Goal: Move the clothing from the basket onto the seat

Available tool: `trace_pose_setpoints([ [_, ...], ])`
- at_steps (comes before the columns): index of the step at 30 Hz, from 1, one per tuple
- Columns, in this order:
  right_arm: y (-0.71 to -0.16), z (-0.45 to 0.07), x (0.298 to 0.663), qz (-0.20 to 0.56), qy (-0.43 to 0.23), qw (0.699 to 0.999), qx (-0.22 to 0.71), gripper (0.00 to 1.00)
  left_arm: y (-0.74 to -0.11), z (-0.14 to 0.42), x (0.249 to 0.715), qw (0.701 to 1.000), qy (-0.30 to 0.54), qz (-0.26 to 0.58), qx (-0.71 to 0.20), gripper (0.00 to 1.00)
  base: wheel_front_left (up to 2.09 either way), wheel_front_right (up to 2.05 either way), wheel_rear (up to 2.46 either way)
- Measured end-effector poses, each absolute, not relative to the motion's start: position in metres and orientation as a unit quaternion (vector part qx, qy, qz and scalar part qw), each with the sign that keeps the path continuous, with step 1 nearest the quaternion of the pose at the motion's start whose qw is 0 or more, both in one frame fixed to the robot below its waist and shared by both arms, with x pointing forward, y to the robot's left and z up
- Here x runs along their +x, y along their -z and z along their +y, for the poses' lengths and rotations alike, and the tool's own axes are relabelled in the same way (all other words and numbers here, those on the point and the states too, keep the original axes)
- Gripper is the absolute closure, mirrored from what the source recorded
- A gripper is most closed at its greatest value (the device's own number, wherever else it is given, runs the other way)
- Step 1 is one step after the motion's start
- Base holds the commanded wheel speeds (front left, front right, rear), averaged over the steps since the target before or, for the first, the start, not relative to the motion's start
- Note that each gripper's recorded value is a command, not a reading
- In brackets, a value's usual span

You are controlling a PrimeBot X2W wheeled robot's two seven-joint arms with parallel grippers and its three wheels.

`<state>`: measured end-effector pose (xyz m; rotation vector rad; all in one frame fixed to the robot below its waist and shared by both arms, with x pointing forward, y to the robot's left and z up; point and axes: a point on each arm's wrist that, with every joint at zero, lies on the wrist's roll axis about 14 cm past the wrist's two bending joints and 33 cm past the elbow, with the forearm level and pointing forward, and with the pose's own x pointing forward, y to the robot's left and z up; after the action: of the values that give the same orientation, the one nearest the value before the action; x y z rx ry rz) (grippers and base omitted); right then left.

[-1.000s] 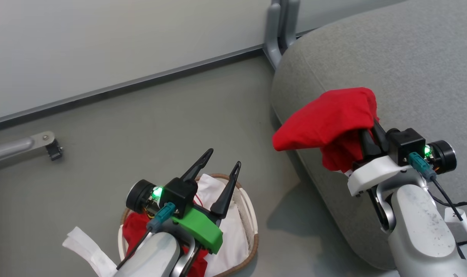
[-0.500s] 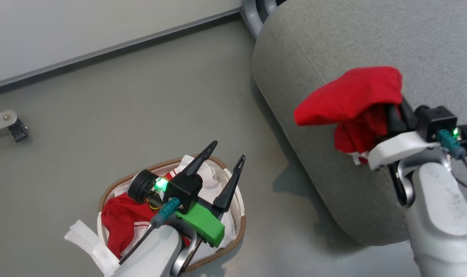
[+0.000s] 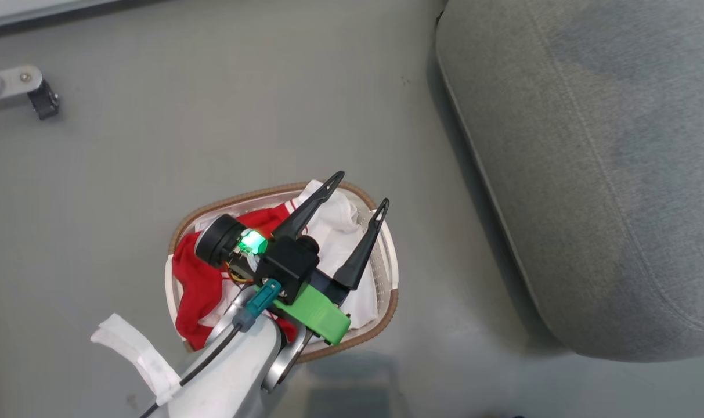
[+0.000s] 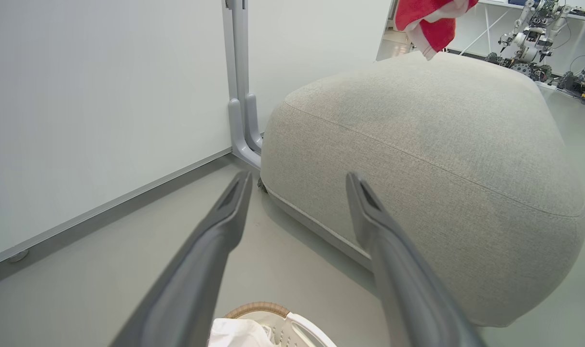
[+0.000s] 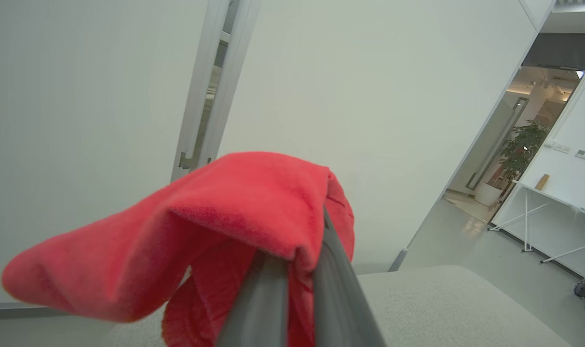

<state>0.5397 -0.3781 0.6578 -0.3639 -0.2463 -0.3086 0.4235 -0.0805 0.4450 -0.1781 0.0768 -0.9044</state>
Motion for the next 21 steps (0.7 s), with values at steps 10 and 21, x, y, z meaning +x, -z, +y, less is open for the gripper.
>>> trace_pose_setpoints([
  [10, -0.615, -0.432, 0.595, -0.029, 0.201, 0.959, -0.197, 1.0, -0.43, -0.063, 0.44, 0.9, 0.426, 0.039, -0.083, 0.0, 0.0, 0.0, 0.0],
  [21, -0.415, -0.413, 0.609, 0.178, 0.15, 0.957, -0.176, 1.0, -0.379, -0.043, 0.443, 0.906, 0.404, 0.101, -0.076, 0.0, 0.0, 0.0, 0.0],
])
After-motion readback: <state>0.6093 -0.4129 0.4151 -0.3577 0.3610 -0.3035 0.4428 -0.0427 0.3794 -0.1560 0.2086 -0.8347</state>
